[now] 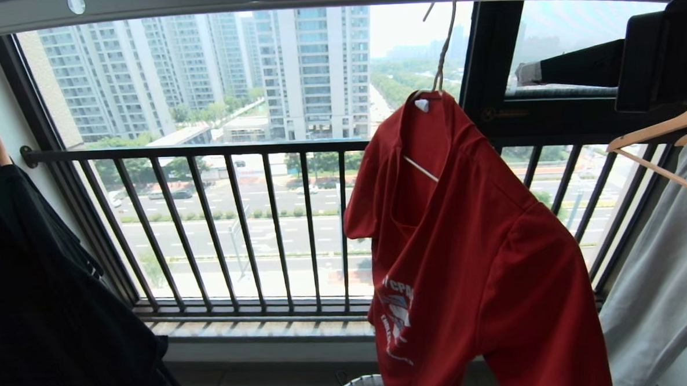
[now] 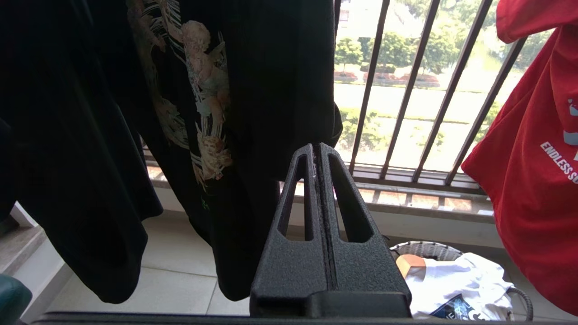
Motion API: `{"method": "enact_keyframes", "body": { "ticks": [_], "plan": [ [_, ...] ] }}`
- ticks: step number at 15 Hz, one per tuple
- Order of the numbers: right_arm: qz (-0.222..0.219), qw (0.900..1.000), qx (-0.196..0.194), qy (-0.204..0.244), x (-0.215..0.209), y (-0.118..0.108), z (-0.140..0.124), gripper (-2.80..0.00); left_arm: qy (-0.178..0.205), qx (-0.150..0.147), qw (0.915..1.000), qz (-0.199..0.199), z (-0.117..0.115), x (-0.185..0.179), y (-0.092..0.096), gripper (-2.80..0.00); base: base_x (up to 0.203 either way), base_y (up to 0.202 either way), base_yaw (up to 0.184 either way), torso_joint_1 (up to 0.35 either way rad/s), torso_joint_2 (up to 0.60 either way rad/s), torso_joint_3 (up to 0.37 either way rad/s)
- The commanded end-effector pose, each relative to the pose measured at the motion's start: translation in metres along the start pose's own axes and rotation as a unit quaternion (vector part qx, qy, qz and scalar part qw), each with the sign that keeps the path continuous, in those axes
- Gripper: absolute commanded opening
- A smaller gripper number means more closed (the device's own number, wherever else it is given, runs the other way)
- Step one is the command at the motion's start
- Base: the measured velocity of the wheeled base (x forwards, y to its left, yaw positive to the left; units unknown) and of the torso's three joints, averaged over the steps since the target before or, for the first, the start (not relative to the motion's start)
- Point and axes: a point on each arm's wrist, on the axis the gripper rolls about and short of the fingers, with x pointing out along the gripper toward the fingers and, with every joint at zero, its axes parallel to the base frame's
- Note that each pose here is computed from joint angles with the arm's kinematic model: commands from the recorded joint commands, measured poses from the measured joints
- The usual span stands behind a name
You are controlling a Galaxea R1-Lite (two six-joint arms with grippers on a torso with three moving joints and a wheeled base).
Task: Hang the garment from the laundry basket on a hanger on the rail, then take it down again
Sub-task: Take the clothes off the clothes rack
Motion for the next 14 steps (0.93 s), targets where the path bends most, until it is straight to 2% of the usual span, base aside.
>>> {"method": "enact_keyframes", "body": {
  "ticks": [1, 7, 14],
  "plan": [
    [-0.002, 1.000, -0.007, 0.014, 0.031, 0.003, -0.004, 0.00, 0.000, 0.000, 1.0000, 0.001, 0.000, 0.000, 0.000, -2.80, 0.000, 0.000, 0.000, 0.000, 0.00, 0.000],
    [-0.030, 0.997, -0.060, -0.025, 0.055, 0.002, 0.001, 0.00, 0.000, 0.000, 1.0000, 0.000, 0.000, 0.000, 0.000, -2.80, 0.000, 0.000, 0.000, 0.000, 0.00, 0.000],
    [-0.051, 0.996, -0.059, -0.029, 0.088, -0.004, 0.007, 0.00, 0.000, 0.000, 1.0000, 0.000, 0.000, 0.000, 0.000, -2.80, 0.000, 0.000, 0.000, 0.000, 0.00, 0.000]
  ]
}}
